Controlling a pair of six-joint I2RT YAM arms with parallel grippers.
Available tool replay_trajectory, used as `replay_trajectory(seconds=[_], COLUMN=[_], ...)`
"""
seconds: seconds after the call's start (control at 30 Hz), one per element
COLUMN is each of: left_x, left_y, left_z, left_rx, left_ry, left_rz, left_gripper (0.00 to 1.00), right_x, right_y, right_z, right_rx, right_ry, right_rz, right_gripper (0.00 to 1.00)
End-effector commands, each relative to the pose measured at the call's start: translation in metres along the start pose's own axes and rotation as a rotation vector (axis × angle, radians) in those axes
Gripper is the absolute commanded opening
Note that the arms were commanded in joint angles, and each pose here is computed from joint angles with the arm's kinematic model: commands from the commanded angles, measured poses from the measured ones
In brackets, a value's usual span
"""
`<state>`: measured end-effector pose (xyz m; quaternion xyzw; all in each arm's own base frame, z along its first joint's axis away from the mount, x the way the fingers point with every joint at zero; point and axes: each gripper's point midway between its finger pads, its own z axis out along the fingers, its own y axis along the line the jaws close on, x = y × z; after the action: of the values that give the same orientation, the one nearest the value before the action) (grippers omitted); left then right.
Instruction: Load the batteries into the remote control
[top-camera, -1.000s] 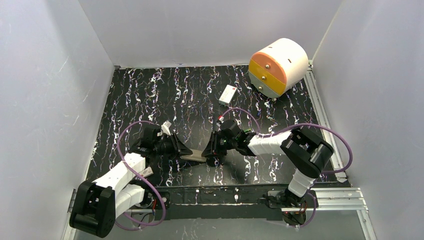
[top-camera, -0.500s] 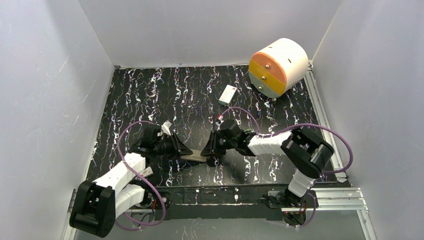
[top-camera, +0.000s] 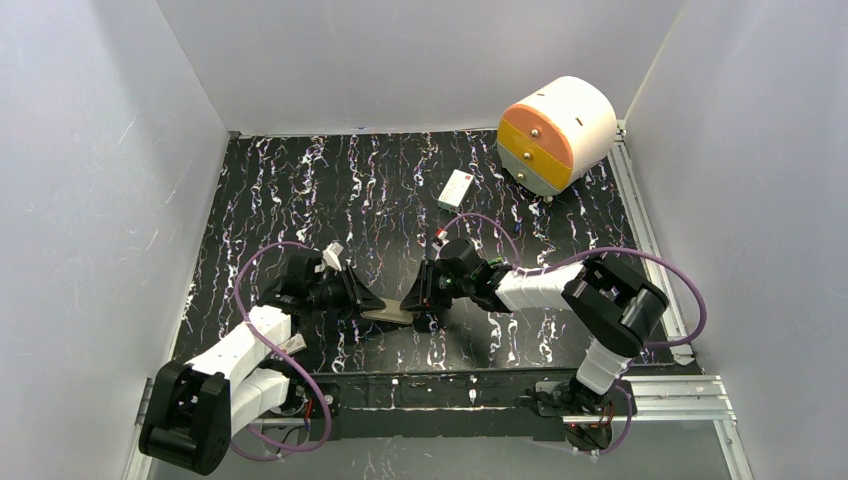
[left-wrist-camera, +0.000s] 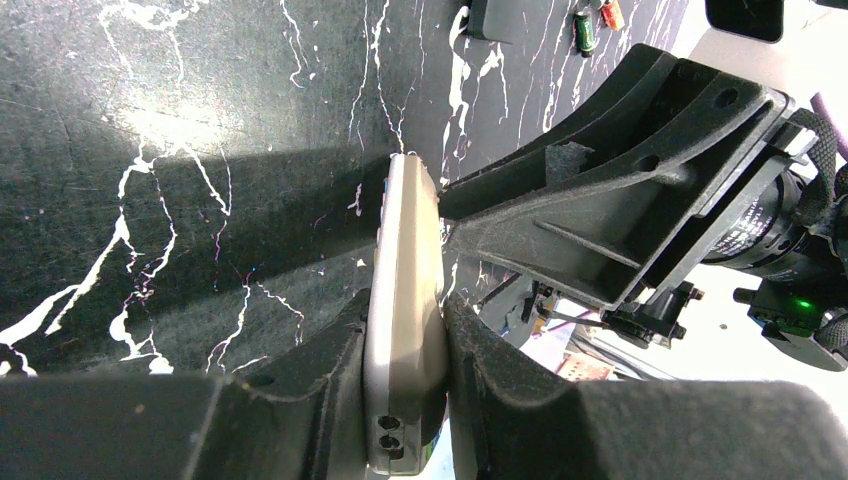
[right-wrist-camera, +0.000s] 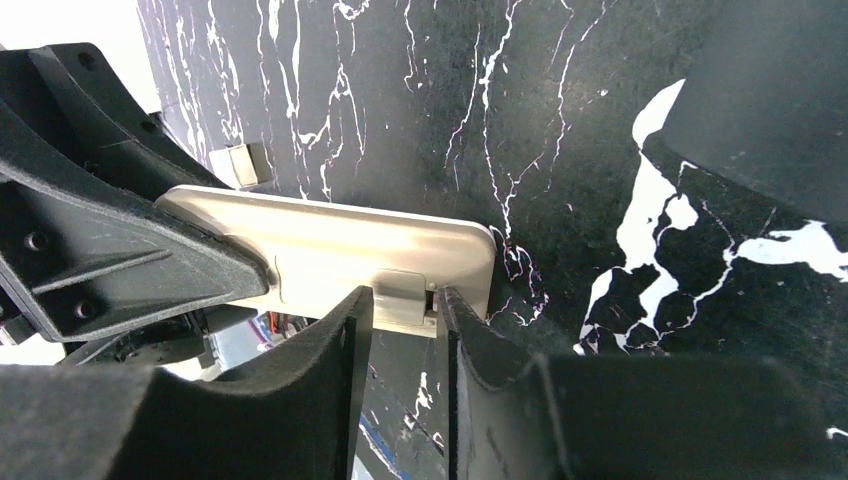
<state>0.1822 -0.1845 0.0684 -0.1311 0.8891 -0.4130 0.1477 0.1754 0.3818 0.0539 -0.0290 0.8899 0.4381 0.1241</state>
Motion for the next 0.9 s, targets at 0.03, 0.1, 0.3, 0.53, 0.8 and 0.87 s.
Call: replay_trajectory(seconds=[0.03, 0.1, 0.3, 0.53, 0.8, 0.87], left_x=[0.009, 0.010, 0.011, 0.012, 0.016, 0.017], left_y=[0.018, 0.018, 0.019, 0.018, 0.019, 0.022], left_z=[-0.001, 0.000, 0.000, 0.001, 0.003, 0.002], left_rx=[-0.076, -0.076, -0.077, -0.066, -0.073, -0.089], left_ry=[0.021, 0.026, 0.032, 0.040, 0.053, 0.048], left_rz=[-0.010, -0.013, -0.018, -0.024, -0.037, -0.038], left_gripper=[0.00, 0.00, 0.00, 0.00, 0.00, 0.00], right_x=[-0.010, -0.010, -0.006, 0.005, 0.000, -0.005], right_y=[0.018, 0.020, 0.015, 0.017, 0.058, 0.070], right_z=[-0.005, -0.003, 0.002, 0.006, -0.008, -0.012], right_rx=[-0.035, -0.044, -0.042, -0.102, -0.368, -0.432], right_ry=[-0.044, -0.037, -0.021, 0.017, -0.016, -0.039], right_rz=[-0.025, -0.025, -0.004, 0.078, 0.124, 0.115], right_gripper=[0.40, 0.40, 0.40, 0.41, 0.44, 0.44])
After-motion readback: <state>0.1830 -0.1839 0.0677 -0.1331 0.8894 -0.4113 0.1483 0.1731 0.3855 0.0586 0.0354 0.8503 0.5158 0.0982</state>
